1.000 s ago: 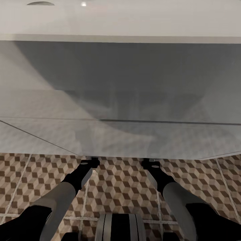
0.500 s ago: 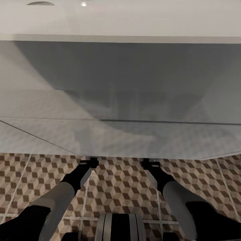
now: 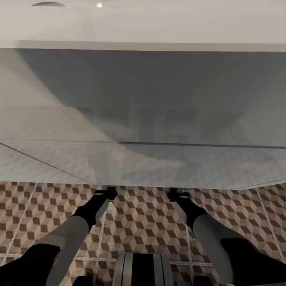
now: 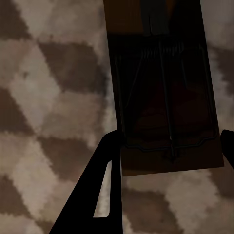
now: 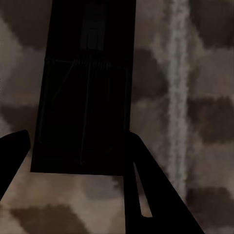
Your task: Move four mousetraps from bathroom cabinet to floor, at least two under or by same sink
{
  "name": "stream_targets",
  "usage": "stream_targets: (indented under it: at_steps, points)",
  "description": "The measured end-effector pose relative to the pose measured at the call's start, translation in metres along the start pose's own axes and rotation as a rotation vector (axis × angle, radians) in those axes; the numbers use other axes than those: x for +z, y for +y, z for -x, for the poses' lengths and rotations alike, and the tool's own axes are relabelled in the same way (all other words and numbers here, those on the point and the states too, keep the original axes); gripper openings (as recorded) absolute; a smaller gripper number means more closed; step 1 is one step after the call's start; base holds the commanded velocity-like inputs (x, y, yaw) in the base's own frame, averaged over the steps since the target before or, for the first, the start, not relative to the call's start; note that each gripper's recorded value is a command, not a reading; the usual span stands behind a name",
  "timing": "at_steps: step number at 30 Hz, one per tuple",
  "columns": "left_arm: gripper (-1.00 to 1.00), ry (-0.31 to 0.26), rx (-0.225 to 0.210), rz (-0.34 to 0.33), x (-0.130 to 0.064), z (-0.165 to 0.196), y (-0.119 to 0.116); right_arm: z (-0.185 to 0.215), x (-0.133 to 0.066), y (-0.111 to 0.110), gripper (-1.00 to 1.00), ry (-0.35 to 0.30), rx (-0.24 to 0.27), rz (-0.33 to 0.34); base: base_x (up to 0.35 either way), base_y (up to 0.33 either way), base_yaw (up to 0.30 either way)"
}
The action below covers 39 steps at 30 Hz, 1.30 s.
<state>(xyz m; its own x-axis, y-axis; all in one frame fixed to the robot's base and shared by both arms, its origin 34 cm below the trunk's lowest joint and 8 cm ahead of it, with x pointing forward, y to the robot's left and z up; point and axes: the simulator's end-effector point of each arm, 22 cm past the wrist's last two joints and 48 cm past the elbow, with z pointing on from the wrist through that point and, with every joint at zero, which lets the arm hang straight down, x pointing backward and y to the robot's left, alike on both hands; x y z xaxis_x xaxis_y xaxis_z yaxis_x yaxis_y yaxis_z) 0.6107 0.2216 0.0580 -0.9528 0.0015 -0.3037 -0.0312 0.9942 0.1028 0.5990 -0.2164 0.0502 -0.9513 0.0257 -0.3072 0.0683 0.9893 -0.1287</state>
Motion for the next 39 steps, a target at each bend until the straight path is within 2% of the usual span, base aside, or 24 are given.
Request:
stream_targets:
  at_steps: [8,19,39]
  points:
    - [-1.00,0.000,0.000,0.000,0.0000,0.0001,-0.0001,0.0002,0.0000,0.0007,-1.00,-0.002,0.012,0.002,0.000,0.000,0.000]
    - [-1.00,-0.004,0.000,0.000,-0.0002,0.0017,-0.0001,0.0022,-0.0006,0.0053,-1.00,-0.007,0.000,0.016,0.000,0.000,0.000]
    - [-1.00,-0.011,-0.001,-0.003,-0.0006,0.0040,-0.0018,0.0085,-0.0013,0.0087,-1.00,-0.021,0.007,0.027,0.000,0.000,0.000]
